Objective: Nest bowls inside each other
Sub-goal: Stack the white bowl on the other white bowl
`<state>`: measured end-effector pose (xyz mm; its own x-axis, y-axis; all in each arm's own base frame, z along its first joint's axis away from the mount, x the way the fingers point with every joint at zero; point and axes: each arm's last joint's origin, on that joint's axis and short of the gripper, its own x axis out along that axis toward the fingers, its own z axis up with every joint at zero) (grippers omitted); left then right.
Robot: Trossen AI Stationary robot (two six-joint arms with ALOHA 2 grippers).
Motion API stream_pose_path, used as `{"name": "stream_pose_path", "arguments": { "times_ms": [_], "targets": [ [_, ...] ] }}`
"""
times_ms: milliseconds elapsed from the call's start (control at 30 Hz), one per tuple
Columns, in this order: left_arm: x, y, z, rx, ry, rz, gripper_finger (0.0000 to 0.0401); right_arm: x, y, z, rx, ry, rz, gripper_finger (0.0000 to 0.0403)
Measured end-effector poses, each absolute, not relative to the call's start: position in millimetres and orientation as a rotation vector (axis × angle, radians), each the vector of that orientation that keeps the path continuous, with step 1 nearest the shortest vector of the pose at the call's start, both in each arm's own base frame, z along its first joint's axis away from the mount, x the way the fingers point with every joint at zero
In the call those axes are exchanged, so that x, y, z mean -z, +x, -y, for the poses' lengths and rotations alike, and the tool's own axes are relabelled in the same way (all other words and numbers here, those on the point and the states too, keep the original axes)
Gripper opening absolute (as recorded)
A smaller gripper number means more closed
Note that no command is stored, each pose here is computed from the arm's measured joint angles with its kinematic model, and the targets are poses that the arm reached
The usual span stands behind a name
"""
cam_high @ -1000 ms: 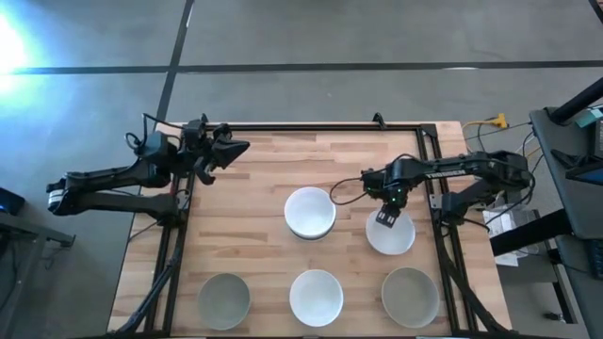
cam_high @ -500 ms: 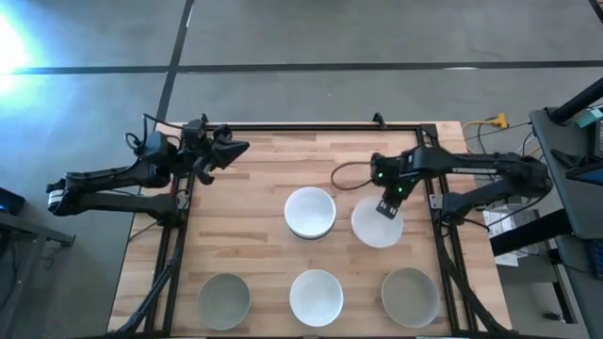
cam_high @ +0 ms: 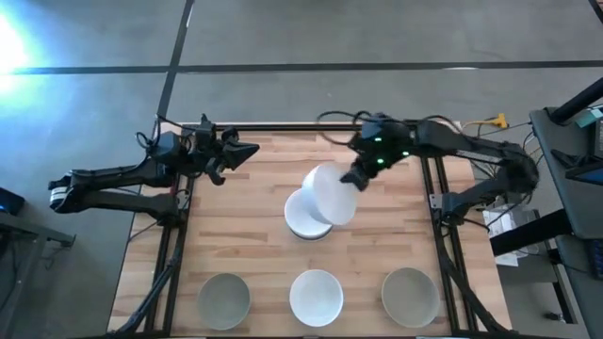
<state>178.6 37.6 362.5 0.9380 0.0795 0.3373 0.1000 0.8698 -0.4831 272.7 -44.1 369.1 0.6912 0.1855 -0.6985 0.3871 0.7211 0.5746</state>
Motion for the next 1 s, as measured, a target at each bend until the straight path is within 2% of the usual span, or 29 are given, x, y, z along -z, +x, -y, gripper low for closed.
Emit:
{"name": "stream_pose_path", "arguments": {
  "times_ms": [167, 367, 633, 800, 1000],
  "targets": [
    [-366, 174, -37, 0.017, -0.513, 0.381, 0.0, -339, 309, 49, 0.173, 0.792, -1.066, 0.0009],
    [-376, 156, -32, 0.033, -0.492, 0.448, 0.0, -312, 338, 52, 0.106, 0.808, -1.271, 0.0009],
    [-384, 138, -28, 0.039, -0.435, 0.503, 0.0, -299, 375, 60, 0.089, 0.701, -1.339, 0.0009],
    [-384, 138, -28, 0.04, -0.434, 0.505, 0.0, -289, 392, 71, 0.163, 0.588, -1.445, 0.0009],
    [-383, 141, -29, 0.039, -0.444, 0.493, 0.0, -275, 411, 78, 0.155, 0.523, -1.503, 0.0009]
  ]
}}
